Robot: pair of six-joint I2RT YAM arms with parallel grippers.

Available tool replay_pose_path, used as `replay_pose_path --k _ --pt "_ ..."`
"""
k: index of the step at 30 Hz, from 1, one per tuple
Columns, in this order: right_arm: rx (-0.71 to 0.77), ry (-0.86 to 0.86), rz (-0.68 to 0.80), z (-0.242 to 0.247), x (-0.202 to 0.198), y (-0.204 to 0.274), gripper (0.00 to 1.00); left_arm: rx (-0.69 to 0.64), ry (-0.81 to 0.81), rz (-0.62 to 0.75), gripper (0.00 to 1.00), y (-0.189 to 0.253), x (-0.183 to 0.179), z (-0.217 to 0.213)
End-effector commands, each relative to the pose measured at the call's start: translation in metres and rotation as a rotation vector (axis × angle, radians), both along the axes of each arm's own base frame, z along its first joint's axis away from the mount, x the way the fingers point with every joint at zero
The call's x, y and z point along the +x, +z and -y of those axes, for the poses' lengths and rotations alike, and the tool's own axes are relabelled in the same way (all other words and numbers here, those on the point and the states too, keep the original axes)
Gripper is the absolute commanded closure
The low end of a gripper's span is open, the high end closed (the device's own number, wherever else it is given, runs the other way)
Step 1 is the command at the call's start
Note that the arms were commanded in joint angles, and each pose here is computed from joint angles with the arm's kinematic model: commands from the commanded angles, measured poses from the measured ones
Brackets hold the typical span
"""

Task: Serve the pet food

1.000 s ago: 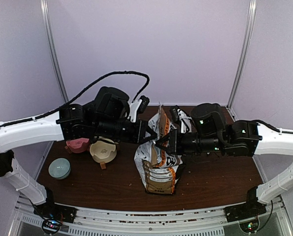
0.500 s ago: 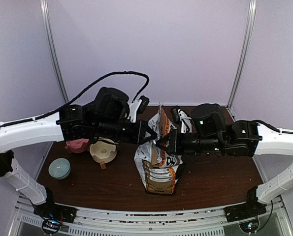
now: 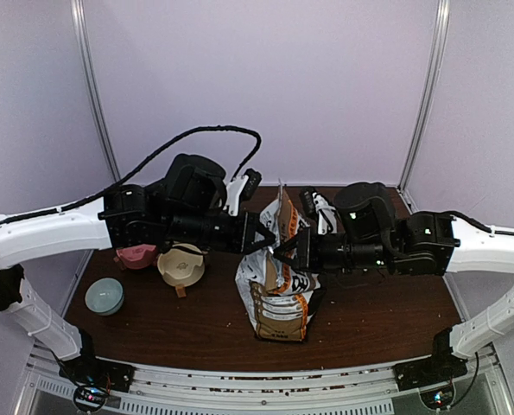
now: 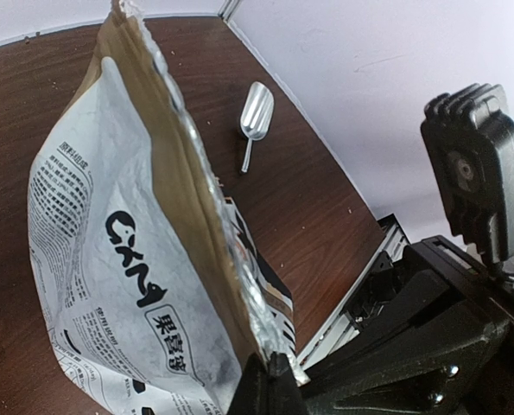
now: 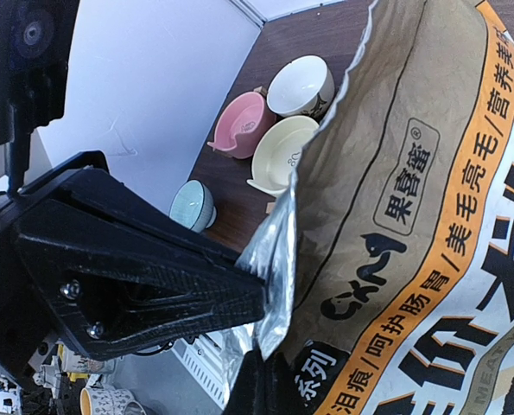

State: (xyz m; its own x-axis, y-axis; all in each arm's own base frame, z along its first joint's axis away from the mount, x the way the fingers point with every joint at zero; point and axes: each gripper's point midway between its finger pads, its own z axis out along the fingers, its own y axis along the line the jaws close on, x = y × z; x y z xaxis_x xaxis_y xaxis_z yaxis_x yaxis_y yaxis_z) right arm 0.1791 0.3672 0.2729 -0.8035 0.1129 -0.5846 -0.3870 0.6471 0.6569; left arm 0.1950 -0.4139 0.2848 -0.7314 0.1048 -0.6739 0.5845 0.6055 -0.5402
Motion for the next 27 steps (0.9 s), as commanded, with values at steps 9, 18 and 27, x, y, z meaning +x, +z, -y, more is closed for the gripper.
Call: replay_pose_path --k 9,18,27 --pt "-0.238 -0.128 -0.029 0.038 0.014 -0.045 1.0 0.075 0.089 0.025 1.0 -0.006 0.011 -0.03" --pt "-0.268 -0.135 -0.041 0.039 0.015 -0.05 1.0 0.092 0.1 0.027 1.0 -0.008 0.013 -0.033" --pt "-0.298 -0.146 -0.047 0.042 0.016 -0.054 1.0 0.112 0.111 0.029 1.0 -0.011 0.014 -0.036"
